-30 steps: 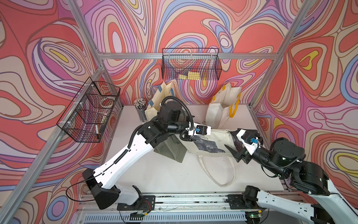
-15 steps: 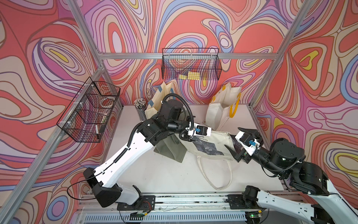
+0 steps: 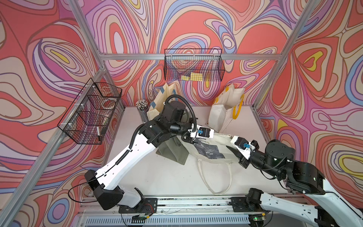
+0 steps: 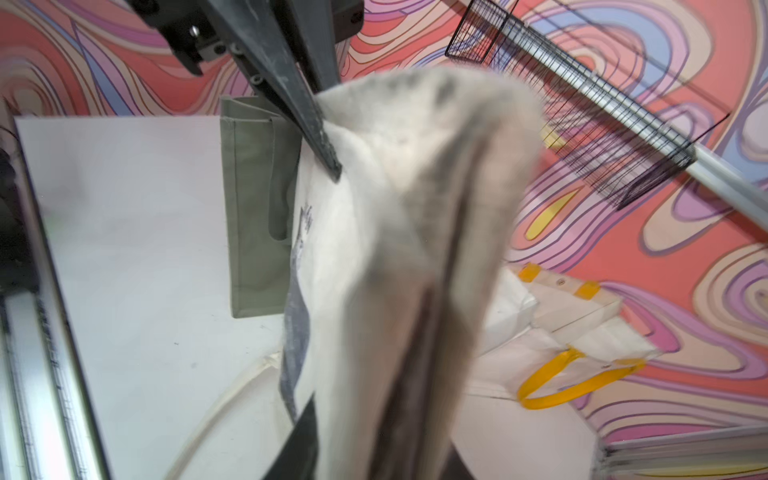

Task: Put away the canvas bag
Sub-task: Press the canvas bag.

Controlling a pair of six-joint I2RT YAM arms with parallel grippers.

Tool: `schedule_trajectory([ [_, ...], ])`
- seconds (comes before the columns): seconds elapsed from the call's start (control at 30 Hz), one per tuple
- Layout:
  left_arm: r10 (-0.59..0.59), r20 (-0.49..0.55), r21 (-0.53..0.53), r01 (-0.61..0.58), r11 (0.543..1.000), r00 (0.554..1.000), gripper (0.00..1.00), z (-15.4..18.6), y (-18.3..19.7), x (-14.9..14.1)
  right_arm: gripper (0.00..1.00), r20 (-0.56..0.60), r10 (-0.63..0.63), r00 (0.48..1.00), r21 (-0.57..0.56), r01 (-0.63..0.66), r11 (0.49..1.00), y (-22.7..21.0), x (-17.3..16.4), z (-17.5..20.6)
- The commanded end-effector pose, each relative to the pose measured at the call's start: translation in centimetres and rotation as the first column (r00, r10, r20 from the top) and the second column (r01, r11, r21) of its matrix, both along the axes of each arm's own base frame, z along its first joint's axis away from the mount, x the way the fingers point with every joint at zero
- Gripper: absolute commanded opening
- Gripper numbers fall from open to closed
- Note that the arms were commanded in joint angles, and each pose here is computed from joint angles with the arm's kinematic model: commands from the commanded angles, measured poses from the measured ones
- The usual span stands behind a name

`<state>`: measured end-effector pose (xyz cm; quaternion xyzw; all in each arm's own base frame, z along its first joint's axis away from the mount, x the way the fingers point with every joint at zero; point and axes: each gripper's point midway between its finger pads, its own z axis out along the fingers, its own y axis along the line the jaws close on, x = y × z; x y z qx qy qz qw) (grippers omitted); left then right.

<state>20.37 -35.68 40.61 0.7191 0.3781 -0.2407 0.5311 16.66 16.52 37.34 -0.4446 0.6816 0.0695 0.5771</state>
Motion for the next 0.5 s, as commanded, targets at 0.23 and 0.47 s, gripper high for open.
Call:
schedule_trajectory([
  [0.23,-0.097,0.006,-0.071,0.097,0.993,0.995,0.46,2.5,-3.0,-2.7,0.00,0.024,0.041,0.999,-0.010,-0.041,0.999,2.0,0.7,1.8],
  [0.47,-0.104,-0.009,-0.090,0.103,0.991,0.995,0.15,3.0,-4.6,-2.8,0.00,0.056,0.034,0.998,-0.006,-0.034,0.999,2.5,1.4,2.8],
])
